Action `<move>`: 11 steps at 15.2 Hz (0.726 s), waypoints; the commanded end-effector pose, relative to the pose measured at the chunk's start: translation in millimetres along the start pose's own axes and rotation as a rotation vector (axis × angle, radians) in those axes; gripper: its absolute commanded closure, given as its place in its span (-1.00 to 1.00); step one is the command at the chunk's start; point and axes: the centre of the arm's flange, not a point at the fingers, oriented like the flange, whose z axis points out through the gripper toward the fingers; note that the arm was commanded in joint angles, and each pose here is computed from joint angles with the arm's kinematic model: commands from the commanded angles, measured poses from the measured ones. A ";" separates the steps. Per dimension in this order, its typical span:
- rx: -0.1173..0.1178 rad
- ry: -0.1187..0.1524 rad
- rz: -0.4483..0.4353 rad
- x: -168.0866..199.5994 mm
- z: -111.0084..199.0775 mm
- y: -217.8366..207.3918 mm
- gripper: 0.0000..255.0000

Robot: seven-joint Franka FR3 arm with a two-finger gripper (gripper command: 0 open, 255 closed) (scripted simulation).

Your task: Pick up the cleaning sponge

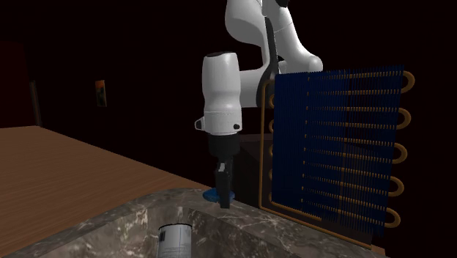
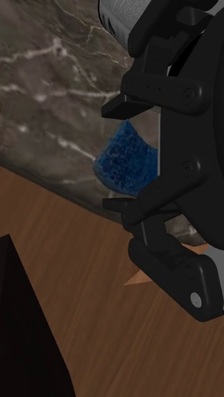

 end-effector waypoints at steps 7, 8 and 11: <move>0.000 0.000 0.000 -1.7 -40.3 -0.6 1.00; 0.000 0.000 0.000 -2.0 -45.6 -0.6 1.00; 0.000 0.000 0.000 -2.7 -61.4 -0.7 1.00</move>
